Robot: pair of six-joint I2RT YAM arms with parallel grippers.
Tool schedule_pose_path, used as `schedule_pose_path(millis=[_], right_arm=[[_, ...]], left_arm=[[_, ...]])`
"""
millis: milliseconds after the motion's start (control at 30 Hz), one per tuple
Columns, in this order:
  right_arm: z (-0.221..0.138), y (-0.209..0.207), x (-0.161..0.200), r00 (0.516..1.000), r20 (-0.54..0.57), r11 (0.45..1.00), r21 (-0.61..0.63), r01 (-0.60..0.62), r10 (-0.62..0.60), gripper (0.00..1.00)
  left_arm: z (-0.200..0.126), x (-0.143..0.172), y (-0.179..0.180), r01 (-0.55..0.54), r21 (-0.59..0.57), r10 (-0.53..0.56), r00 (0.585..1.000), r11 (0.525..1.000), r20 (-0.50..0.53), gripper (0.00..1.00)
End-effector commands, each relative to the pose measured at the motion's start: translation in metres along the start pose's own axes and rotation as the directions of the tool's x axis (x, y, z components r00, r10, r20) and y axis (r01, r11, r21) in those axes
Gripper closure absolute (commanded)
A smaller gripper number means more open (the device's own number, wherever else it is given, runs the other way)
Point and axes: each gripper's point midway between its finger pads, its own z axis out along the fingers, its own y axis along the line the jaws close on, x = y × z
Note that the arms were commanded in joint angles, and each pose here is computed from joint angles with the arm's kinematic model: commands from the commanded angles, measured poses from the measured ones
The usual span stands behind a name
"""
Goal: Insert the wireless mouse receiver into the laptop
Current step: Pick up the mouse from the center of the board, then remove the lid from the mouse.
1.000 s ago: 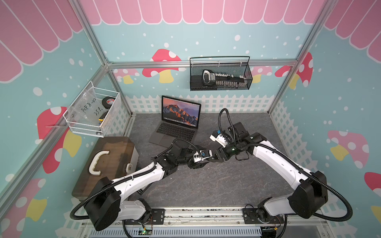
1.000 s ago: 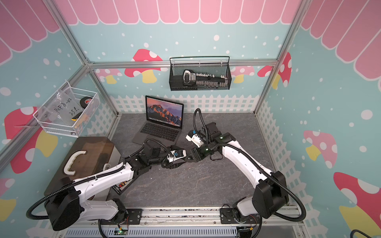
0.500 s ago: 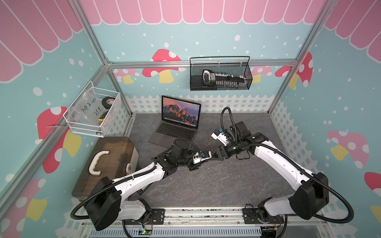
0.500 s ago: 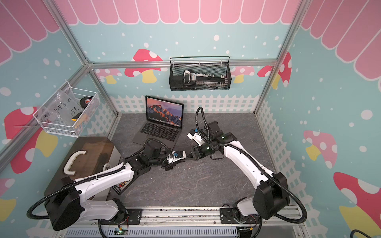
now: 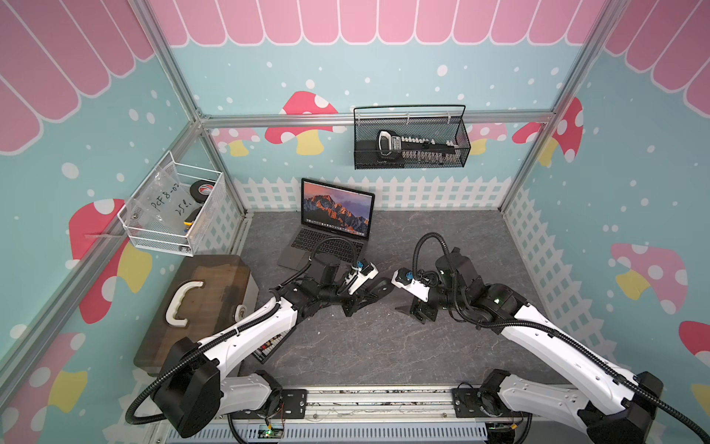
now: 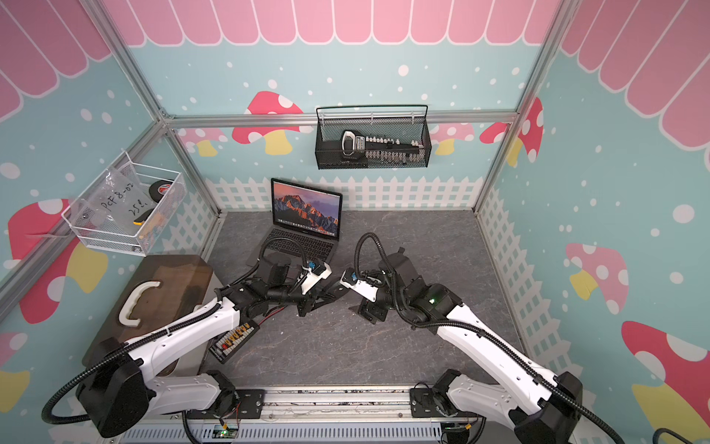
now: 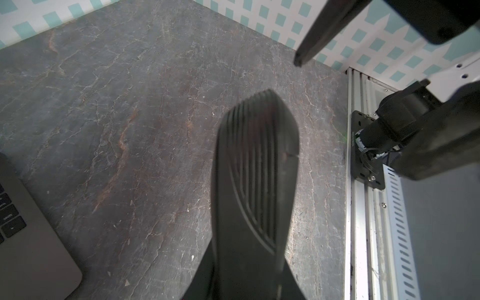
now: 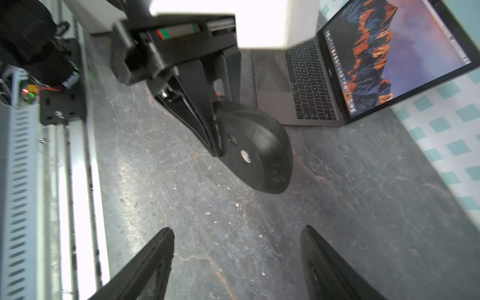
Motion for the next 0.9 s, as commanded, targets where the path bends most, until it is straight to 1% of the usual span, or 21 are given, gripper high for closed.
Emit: schedule_pose_path(millis=[0, 67, 200, 367, 533, 767, 867], right_arm=[[0.000, -0.018, -0.016, 0.988, 0.043, 0.984, 0.115, 0.140, -0.145, 0.24], [0.002, -0.022, -0.023, 0.986, 0.064, 0.981, 0.127, 0.146, -0.155, 0.26], [0.011, -0.013, -0.031, 0.979, 0.108, 0.984, 0.073, 0.164, -0.171, 0.32], [0.018, -0.007, -0.033, 0.976, 0.123, 0.984, 0.039, 0.174, -0.178, 0.36], [0.026, -0.007, -0.032, 0.976, 0.125, 0.984, 0.043, 0.174, -0.178, 0.42], [0.033, -0.002, -0.024, 0.976, 0.101, 0.981, 0.035, 0.190, -0.192, 0.44], [0.035, -0.001, -0.023, 0.976, 0.101, 0.981, 0.043, 0.191, -0.195, 0.48]], left_arm=[[-0.005, -0.002, -0.015, 0.041, 0.080, -0.042, 0.999, 0.996, 0.016, 1.00], [-0.005, -0.004, -0.014, 0.044, 0.090, -0.046, 0.999, 0.995, 0.023, 1.00], [-0.005, -0.005, -0.012, 0.047, 0.101, -0.050, 0.998, 0.994, 0.027, 1.00], [-0.005, -0.005, -0.012, 0.046, 0.100, -0.049, 0.998, 0.994, 0.029, 1.00], [-0.006, -0.007, -0.009, 0.041, 0.081, -0.044, 0.998, 0.996, 0.038, 1.00], [-0.009, -0.009, -0.011, 0.034, 0.077, -0.038, 0.998, 0.996, 0.053, 1.00], [-0.010, -0.010, -0.012, 0.032, 0.081, -0.037, 0.997, 0.996, 0.063, 1.00]])
